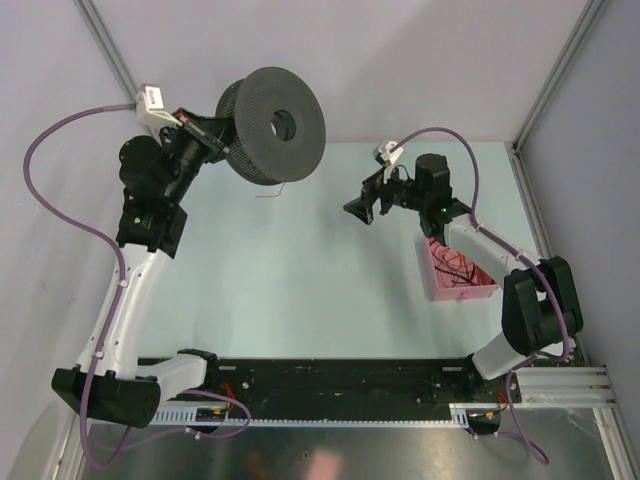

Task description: Wrap the cables

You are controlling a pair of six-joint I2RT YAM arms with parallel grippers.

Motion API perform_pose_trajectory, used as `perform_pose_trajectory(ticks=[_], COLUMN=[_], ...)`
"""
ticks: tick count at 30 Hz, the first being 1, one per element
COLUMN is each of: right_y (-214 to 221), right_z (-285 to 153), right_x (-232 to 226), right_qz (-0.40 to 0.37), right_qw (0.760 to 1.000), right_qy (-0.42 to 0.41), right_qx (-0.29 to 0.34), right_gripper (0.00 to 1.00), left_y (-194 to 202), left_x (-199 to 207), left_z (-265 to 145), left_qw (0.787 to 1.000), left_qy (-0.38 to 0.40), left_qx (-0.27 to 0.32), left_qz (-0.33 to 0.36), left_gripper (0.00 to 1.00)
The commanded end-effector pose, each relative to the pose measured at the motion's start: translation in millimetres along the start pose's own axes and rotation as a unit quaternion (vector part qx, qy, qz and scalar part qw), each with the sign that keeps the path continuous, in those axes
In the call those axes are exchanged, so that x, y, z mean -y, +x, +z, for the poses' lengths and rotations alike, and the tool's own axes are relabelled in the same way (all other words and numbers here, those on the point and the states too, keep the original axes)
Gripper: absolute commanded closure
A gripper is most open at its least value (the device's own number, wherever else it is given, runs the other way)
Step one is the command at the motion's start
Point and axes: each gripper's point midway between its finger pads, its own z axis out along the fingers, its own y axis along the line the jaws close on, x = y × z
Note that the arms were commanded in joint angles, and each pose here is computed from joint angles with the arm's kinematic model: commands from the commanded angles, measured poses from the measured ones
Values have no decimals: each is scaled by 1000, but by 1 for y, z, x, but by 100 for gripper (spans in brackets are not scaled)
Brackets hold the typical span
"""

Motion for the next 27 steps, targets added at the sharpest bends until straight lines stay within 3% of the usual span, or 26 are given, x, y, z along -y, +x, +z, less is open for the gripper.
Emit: perform_pose_trajectory(ticks=[1, 16, 20, 27], right_y=[-12, 15, 14, 5], right_z=[15, 56, 61, 56], right_x=[-4, -4, -21, -42], right_qz=[2, 123, 66, -137], right_qw=[1000, 989, 996, 990], right_qy=[15, 79, 45, 14], right_qx=[25, 27, 26, 30], right_gripper=[1, 1, 4, 10], left_y=[-52, -51, -51, -45], left_x=[36, 47, 47, 38], left_z=[-18, -14, -17, -19], left_qw=[995, 995, 995, 995], left_qy=[29, 36, 35, 19], left_qx=[91, 93, 96, 95], left_qz=[5, -6, -3, 5], left_gripper=[100, 100, 100, 100])
